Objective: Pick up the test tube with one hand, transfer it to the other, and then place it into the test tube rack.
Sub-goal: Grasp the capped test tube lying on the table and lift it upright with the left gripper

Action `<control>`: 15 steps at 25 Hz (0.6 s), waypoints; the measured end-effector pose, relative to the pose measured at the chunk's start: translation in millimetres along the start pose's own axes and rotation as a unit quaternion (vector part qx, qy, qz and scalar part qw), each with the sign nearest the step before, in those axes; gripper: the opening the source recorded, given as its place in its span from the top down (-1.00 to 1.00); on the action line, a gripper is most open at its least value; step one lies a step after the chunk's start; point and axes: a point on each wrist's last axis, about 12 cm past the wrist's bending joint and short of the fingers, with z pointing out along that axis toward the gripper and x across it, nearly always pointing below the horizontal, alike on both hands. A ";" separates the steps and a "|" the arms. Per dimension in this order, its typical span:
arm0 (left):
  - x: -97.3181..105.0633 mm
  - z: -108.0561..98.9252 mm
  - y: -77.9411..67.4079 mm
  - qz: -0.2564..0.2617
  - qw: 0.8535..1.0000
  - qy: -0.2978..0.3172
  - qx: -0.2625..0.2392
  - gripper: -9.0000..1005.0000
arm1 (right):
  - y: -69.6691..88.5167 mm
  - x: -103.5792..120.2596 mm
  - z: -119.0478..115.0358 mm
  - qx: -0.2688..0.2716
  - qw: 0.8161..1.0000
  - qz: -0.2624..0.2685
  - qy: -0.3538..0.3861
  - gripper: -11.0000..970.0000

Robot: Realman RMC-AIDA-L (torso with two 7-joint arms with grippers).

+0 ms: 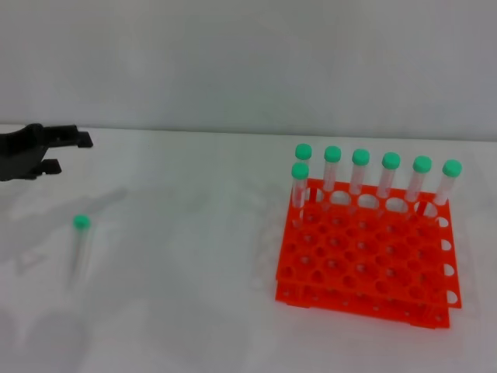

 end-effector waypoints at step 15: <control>-9.7 3.7 -32.0 0.041 0.981 0.165 -0.094 -0.65 | -0.9 -1.3 1.9 0.000 1.000 -0.002 -0.005 -0.44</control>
